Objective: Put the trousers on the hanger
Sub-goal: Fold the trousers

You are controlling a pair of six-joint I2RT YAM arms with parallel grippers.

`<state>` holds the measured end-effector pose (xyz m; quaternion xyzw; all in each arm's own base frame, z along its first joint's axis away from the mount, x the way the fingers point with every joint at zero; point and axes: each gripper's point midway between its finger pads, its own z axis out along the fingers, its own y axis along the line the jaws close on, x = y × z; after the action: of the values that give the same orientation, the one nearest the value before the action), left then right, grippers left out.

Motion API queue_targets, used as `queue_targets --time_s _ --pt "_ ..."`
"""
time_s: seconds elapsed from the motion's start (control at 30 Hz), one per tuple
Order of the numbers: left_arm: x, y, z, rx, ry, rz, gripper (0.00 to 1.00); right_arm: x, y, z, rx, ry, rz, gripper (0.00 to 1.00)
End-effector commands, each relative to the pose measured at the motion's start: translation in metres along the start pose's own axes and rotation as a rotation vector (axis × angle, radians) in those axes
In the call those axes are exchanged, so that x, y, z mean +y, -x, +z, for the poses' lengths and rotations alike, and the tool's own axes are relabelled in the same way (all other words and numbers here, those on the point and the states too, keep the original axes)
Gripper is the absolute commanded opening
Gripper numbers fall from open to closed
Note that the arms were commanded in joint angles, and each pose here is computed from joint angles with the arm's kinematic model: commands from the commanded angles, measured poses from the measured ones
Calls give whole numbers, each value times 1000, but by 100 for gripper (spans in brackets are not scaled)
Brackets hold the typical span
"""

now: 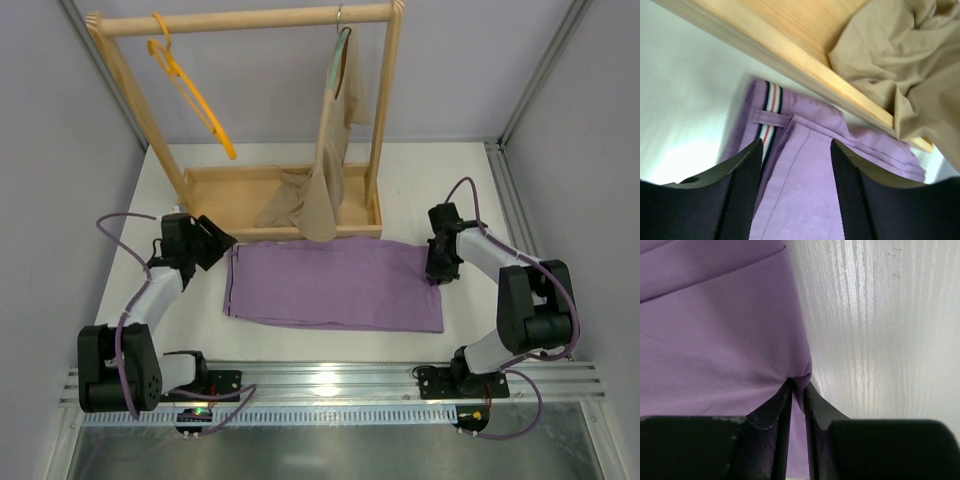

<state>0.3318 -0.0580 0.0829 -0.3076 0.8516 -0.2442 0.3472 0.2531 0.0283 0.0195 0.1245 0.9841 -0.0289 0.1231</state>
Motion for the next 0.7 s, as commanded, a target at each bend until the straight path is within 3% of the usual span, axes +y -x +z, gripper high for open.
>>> queue_targets --time_s 0.0,0.03,0.13,0.3,0.4,0.47,0.57,0.67 --pt "6 41 -36 -153 155 76 60 -4 16 -19 -58 -18 10 20" --pt "3 56 -47 -208 190 79 62 -4 18 -25 -72 -13 15 22" --pt "-10 46 -56 -146 157 112 62 0 26 -45 -103 11 31 35" --pt "-49 -16 -53 45 -57 138 63 39 38 -89 -230 216 48 51" --pt "-22 -47 -40 148 12 49 62 70 29 -93 -209 401 84 51" --pt "7 -62 -40 202 139 22 63 77 23 -96 -214 429 78 52" --pt "50 -71 -44 207 342 -4 64 92 32 -142 -298 491 32 63" --pt "68 -68 -54 174 433 -18 65 112 45 -214 -409 526 -39 68"
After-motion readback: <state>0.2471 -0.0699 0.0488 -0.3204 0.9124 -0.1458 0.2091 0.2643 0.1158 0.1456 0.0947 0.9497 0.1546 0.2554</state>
